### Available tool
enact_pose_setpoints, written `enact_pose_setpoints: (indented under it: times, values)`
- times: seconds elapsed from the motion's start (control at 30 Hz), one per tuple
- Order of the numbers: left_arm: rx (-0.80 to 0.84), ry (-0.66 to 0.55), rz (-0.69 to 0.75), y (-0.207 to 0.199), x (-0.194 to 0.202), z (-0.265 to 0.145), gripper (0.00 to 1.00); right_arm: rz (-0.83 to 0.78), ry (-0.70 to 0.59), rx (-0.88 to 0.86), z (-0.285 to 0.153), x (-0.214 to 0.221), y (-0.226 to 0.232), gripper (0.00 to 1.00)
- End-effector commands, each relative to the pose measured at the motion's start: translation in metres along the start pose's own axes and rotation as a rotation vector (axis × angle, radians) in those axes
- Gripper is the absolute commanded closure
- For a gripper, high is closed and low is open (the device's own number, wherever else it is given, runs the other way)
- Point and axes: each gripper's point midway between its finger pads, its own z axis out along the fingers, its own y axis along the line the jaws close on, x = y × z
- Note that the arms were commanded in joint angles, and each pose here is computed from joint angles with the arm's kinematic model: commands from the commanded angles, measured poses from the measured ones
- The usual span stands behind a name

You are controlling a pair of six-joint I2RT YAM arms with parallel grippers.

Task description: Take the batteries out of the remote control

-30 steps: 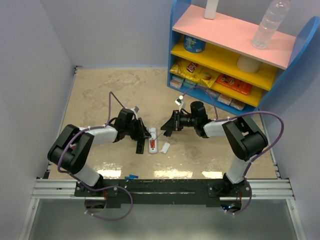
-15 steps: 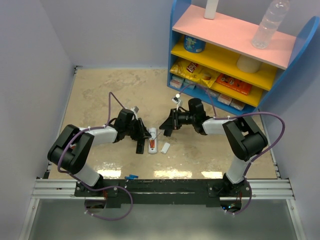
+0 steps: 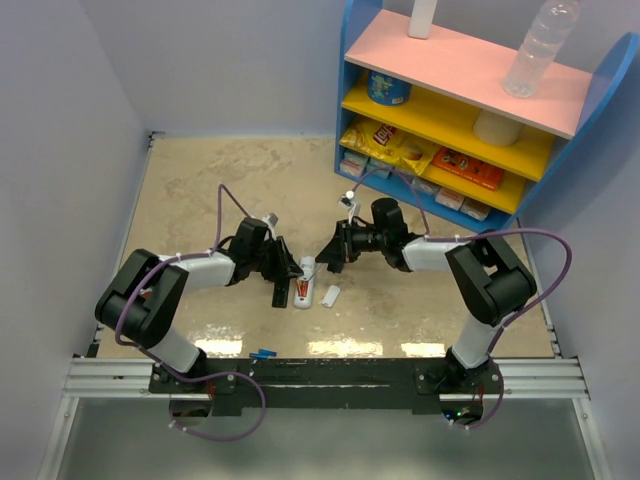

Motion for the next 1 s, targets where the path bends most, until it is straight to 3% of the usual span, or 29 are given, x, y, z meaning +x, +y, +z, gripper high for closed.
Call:
enact_pose_setpoints:
  times: [0.0,0.5,0.97]
  values:
    - [-0.171,0.113,-0.023,0.045,0.039,-0.003,0.71,-0.073,-0.008,-0.061,0.002,-0.014,0.033,1.0]
    - [-0.163,0.101,-0.015,0.037,0.031,-0.004,0.71,-0.084,-0.011,0.0,-0.005,-0.02,0.034,1.0]
    - [-0.135,0.108,-0.003,0.023,0.037,-0.005,0.71,-0.178,0.0,0.301,-0.034,-0.032,0.025,1.0]
